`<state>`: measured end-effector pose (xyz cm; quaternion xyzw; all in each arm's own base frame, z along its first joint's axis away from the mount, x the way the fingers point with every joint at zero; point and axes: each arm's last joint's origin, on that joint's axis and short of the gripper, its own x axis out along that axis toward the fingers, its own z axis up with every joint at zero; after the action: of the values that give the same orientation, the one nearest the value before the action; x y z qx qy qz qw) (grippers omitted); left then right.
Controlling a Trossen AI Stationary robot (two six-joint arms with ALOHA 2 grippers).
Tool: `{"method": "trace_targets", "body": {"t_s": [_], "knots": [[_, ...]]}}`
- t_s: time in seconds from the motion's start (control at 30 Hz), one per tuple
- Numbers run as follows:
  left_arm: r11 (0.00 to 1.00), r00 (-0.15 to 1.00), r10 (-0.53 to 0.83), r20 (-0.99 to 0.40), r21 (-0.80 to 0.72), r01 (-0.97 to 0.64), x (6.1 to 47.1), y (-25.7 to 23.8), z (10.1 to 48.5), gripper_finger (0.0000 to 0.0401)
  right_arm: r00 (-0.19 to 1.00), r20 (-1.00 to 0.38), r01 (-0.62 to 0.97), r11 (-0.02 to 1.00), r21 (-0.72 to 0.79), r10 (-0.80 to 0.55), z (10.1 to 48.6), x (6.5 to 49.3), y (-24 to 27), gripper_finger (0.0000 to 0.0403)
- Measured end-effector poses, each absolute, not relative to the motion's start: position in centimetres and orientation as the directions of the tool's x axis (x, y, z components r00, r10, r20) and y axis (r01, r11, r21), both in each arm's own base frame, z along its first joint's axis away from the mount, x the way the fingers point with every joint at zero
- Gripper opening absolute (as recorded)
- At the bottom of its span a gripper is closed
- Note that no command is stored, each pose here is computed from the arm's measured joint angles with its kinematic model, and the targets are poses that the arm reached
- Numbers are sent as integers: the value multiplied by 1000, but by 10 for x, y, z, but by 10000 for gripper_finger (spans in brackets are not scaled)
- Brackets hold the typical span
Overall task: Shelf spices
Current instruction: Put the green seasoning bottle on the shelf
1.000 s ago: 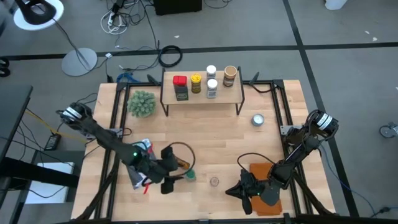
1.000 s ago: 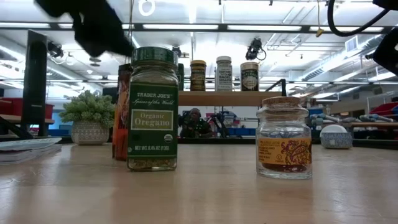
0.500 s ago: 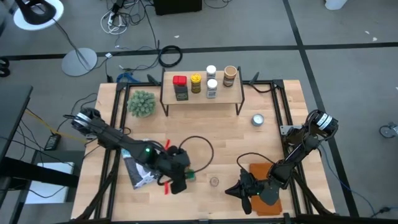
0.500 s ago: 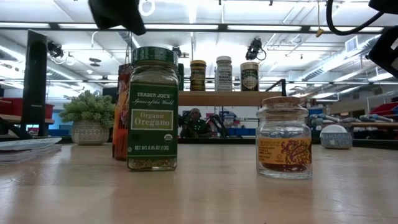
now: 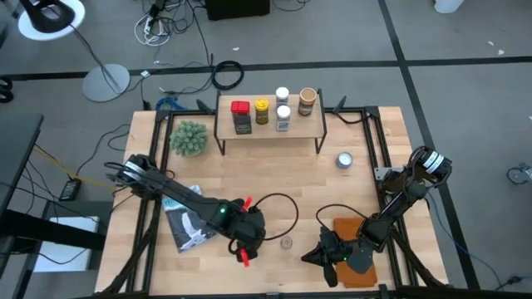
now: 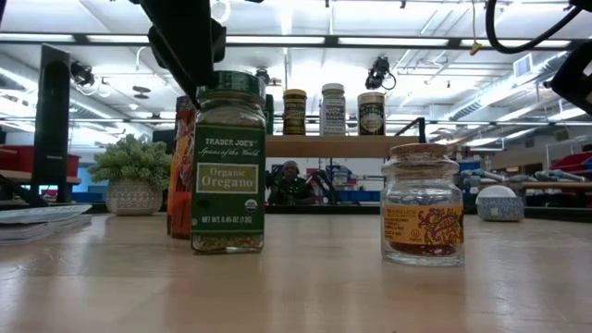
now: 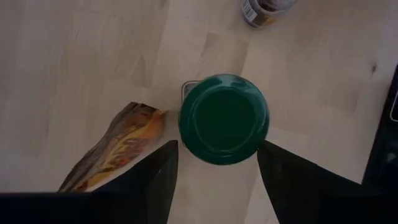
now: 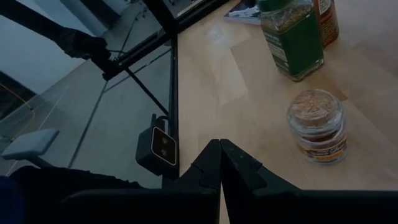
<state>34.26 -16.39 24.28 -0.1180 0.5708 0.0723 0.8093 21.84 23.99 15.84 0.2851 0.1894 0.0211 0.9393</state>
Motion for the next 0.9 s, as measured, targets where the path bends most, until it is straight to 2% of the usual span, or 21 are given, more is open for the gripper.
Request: {"method": "trace_targets", "body": {"t_s": [0.17,0.37,0.63,0.9], "knots": [[955,322,-59,-945,-147,-257,341,-163,245,223,928,-341,66,834,547,150,159,218,240,7],[961,335,-41,-941,-129,-245,341,-164,246,223,929,-339,65,834,548,151,159,218,240,7],[968,423,-45,-905,-145,-205,351,-162,250,223,929,-339,64,834,548,151,159,218,240,7],[970,435,-27,-900,-129,-206,353,-157,250,223,929,-338,64,834,548,151,159,218,240,7]]}}
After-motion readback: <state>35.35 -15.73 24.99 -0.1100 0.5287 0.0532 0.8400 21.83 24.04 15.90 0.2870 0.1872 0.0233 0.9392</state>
